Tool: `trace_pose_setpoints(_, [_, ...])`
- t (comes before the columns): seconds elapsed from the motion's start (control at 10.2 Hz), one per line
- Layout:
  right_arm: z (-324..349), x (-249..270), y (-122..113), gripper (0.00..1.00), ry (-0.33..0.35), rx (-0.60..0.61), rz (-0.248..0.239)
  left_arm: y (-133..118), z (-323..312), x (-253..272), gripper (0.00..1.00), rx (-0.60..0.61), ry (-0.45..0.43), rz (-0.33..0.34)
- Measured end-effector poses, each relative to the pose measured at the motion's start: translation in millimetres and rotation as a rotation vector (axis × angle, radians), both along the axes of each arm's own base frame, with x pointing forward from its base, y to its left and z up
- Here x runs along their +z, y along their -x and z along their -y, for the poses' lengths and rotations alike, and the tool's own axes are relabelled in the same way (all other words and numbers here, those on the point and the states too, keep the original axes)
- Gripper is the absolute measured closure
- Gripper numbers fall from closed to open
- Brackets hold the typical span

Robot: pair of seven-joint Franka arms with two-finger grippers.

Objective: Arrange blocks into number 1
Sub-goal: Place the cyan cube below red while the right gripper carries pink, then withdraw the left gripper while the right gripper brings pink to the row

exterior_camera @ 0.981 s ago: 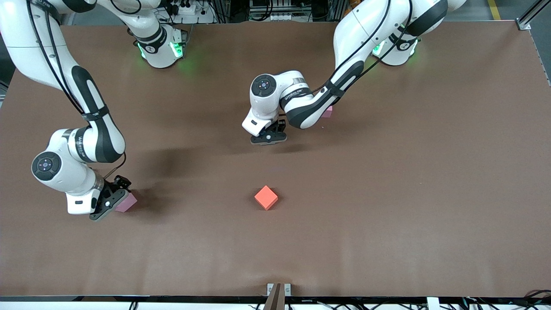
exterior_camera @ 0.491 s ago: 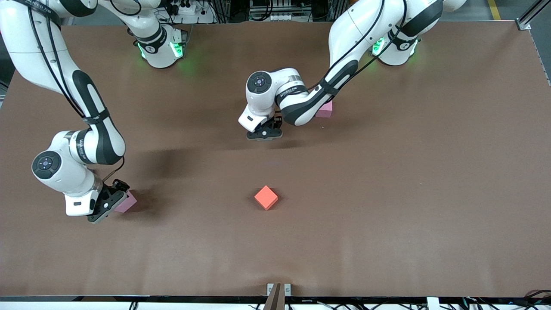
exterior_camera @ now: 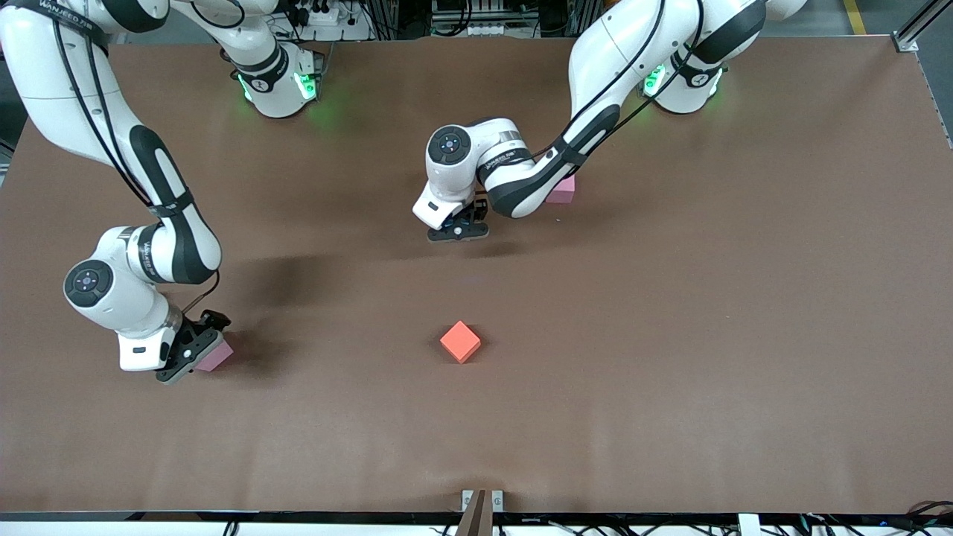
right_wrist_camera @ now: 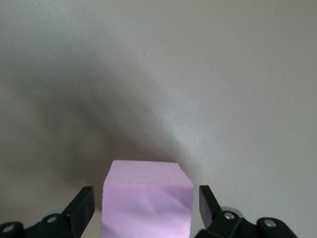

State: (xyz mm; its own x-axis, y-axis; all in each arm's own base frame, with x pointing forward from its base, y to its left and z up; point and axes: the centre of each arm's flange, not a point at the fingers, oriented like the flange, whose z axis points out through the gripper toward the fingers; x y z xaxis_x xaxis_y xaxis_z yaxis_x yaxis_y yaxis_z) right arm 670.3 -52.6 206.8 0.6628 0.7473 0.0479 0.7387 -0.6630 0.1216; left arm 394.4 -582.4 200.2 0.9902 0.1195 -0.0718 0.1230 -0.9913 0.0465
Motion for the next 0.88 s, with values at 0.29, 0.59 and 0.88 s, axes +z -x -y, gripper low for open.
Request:
trace_pose_setpoints(0.29, [1, -2, 2, 0.0, -0.017, -0.032, -0.015, -20, -4, 33, 0.0, 0.024, -0.002, 0.032])
trace_pose_setpoints(0.59, [1, -1, 2, 0.34, -0.018, -0.034, -0.015, -76, -49, 101, 0.0, 0.117, -0.027, 0.099])
trace_pose_setpoints(0.88, [-14, 8, 0, 0.36, -0.034, -0.089, -0.031, -163, -148, 135, 0.0, 0.195, -0.062, 0.126])
